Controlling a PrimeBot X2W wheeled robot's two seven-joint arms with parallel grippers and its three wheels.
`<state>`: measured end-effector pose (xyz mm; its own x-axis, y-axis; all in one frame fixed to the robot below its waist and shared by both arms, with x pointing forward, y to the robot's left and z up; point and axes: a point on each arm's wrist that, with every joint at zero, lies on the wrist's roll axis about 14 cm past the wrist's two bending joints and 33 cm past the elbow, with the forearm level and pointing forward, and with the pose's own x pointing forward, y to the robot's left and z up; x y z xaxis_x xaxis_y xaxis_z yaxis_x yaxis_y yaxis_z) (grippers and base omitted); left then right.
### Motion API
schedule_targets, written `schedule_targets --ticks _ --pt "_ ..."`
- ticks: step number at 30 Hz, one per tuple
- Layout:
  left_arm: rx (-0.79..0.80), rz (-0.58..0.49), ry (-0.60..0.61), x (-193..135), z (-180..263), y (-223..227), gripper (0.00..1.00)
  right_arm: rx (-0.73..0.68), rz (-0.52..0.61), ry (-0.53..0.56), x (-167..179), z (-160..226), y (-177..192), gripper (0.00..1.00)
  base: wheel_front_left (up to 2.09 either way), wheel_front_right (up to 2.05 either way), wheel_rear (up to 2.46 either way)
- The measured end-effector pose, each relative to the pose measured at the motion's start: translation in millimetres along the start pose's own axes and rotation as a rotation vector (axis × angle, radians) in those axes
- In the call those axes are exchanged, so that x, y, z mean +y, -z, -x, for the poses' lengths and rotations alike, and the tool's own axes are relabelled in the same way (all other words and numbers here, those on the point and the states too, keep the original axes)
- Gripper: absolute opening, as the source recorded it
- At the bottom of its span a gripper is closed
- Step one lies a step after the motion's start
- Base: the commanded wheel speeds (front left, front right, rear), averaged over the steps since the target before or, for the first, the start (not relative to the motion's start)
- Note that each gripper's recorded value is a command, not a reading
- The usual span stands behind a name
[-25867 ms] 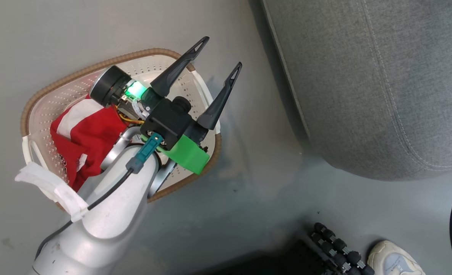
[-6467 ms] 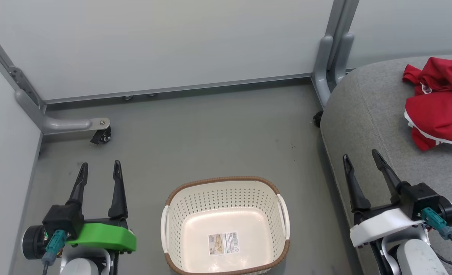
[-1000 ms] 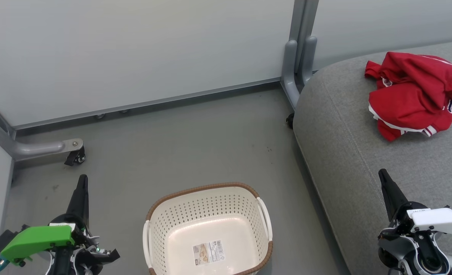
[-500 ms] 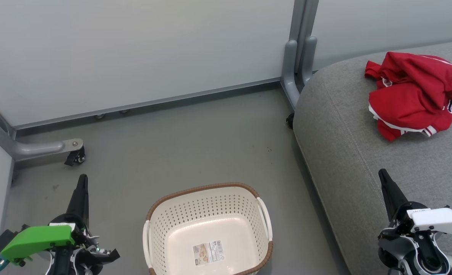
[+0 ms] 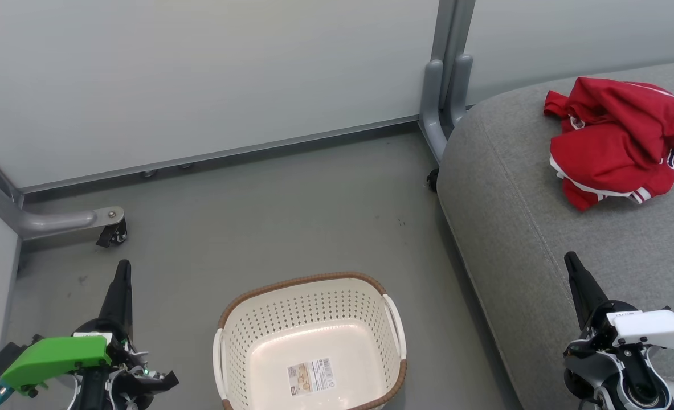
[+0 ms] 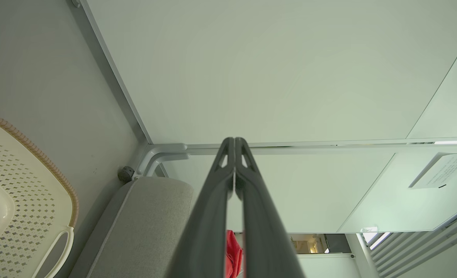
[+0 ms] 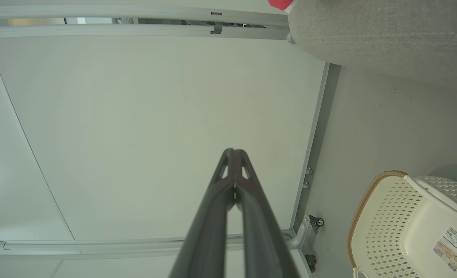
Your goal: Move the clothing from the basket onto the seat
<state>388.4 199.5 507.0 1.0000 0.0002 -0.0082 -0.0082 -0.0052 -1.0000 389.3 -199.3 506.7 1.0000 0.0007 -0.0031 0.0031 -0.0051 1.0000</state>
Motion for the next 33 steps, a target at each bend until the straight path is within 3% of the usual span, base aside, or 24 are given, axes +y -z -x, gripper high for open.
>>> schedule_targets --ticks 33 --pt "0.000 0.000 0.000 0.0 0.0 0.0 0.00 0.000 0.000 0.000 0.0 0.0 0.0 0.00 0.00 0.00 0.00"
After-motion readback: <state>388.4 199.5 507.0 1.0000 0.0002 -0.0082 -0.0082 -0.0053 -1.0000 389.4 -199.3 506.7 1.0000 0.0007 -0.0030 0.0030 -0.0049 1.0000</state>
